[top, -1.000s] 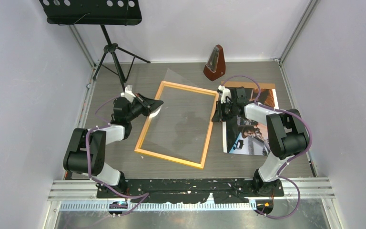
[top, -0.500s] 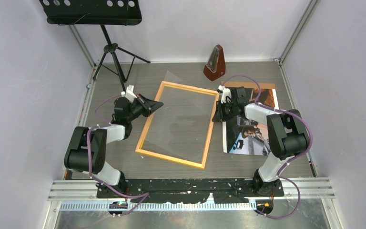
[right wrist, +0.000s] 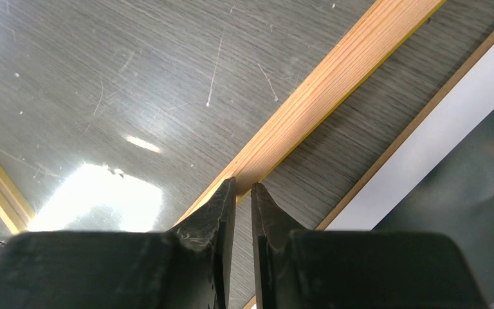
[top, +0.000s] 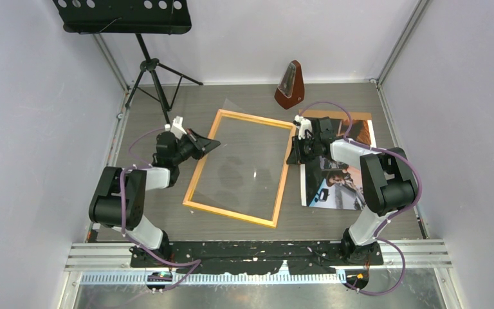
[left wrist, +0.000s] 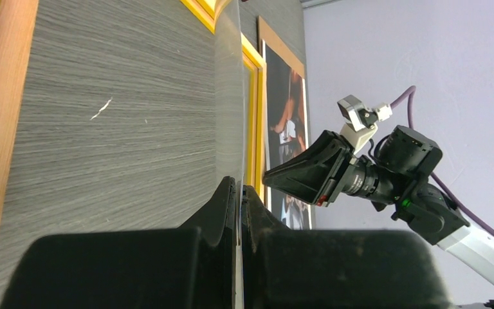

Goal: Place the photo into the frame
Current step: Place the photo frame item in the photo frame.

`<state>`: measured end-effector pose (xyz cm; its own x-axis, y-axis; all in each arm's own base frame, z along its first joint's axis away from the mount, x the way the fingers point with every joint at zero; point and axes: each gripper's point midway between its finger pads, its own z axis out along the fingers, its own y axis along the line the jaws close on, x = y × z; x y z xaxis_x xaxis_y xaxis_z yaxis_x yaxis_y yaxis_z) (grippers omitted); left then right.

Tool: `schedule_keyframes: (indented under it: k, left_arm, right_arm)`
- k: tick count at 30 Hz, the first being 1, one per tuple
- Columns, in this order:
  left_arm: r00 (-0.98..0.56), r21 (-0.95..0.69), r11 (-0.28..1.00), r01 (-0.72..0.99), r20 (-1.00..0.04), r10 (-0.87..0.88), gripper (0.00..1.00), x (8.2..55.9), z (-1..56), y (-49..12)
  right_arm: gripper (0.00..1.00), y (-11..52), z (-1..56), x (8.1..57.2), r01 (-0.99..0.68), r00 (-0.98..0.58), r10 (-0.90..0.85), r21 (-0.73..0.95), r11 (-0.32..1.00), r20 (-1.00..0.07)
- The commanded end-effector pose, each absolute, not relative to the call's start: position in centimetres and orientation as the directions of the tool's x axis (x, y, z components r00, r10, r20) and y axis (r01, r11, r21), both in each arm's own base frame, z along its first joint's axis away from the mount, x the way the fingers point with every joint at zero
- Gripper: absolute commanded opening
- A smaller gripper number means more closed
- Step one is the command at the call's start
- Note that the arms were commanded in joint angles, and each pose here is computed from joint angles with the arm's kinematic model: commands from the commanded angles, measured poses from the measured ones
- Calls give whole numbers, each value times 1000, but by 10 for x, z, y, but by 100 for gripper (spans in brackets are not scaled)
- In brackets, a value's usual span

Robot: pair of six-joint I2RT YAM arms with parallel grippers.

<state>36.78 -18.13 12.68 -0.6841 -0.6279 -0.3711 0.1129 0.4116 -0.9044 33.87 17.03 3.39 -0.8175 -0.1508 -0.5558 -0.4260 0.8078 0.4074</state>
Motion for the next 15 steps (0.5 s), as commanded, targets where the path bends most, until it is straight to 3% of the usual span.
schedule_keyframes:
  k: [1, 15]
  left_arm:
    - [-697, -885, 428, 180, -422, -580, 0, 368, 133, -193]
    - [-701, -862, 481, 161, -443, -559, 0, 369, 115, -189]
  right_arm:
    - [19, 170, 41, 340, -447, -800, -169, 383, 808, -576]
    - [19, 170, 42, 341, -451, -795, -173, 375, 810, -582]
